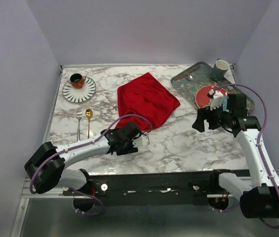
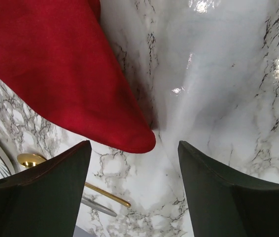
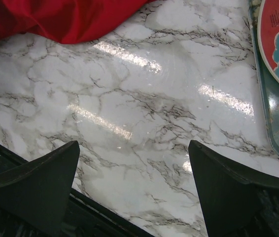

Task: Fold the napkin into a case and place the utensils inside
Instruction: Flatten out the crumpled napkin at the center of the board.

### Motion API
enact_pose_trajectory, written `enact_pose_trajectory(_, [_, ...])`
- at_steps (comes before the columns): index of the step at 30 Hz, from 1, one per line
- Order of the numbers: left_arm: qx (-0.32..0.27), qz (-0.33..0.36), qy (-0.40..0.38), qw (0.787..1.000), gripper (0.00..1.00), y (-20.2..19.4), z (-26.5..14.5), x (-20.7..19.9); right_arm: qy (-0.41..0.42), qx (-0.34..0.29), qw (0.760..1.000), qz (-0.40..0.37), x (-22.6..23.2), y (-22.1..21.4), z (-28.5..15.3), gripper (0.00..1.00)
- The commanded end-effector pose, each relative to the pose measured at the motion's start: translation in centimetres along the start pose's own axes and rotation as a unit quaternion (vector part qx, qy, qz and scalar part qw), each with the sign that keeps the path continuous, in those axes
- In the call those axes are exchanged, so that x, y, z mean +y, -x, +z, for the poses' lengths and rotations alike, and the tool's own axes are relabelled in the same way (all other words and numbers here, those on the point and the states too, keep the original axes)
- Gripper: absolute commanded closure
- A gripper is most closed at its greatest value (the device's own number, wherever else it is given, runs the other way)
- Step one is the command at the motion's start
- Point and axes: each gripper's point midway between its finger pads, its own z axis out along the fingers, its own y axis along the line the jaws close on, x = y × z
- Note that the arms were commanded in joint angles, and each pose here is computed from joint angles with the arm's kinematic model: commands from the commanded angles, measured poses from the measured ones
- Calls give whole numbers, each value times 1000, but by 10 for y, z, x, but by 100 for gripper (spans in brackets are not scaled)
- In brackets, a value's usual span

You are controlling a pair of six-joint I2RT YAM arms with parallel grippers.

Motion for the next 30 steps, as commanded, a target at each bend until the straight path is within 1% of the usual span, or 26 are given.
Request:
enact_pose_trajectory(1, [11, 15, 17, 1000, 34, 2, 10, 6, -7, -2, 1000, 0, -2, 4, 0, 0])
enact_pose_trajectory(3, [20, 18, 20, 999, 48, 2, 11, 9, -6, -1, 1000, 1, -2, 3, 0, 0])
enact_pose_trajectory(4, [23, 21, 19, 999, 68, 2, 11, 9, -6, -1, 1000, 2, -2, 3, 0, 0])
enact_pose_trajectory(6, [21, 28, 13, 999, 84, 4, 8, 9, -7, 1, 1000, 3, -2, 1, 0, 0])
enact_pose_trajectory(7, [22, 32, 9, 999, 98, 4, 6, 8, -8, 3, 1000, 3, -2, 0, 0, 0])
enact_pose_trajectory(8, [20, 39, 7, 999, 100, 7, 4, 9, -8, 2, 1000, 1, -2, 0, -1, 0])
enact_pose_trajectory(14, [-10, 68, -56, 996, 100, 18, -21, -16, -18, -6, 1000, -5, -2, 0, -6, 0])
enact_pose_trajectory(19, [-35, 51, -69, 996, 100, 30, -34, -21, -17, -9, 1000, -6, 0, 0, -8, 0])
enact_pose_trajectory(21, [-54, 45, -78, 994, 100, 37, -39, -23, -17, -8, 1000, -4, 0, 0, -9, 0])
enact_pose_trajectory(23, [-65, 48, -93, 992, 100, 42, -44, -28, -21, -9, 1000, -6, -1, 1, -11, 0])
enact_pose_trajectory(28, [-104, 54, -129, 985, 100, 54, -66, -39, -24, -14, 1000, -8, 1, 1, -15, 0])
enact_pose_trajectory(30, [-123, 43, -125, 984, 100, 63, -77, -34, -20, -15, 1000, -8, 2, 2, -15, 0])
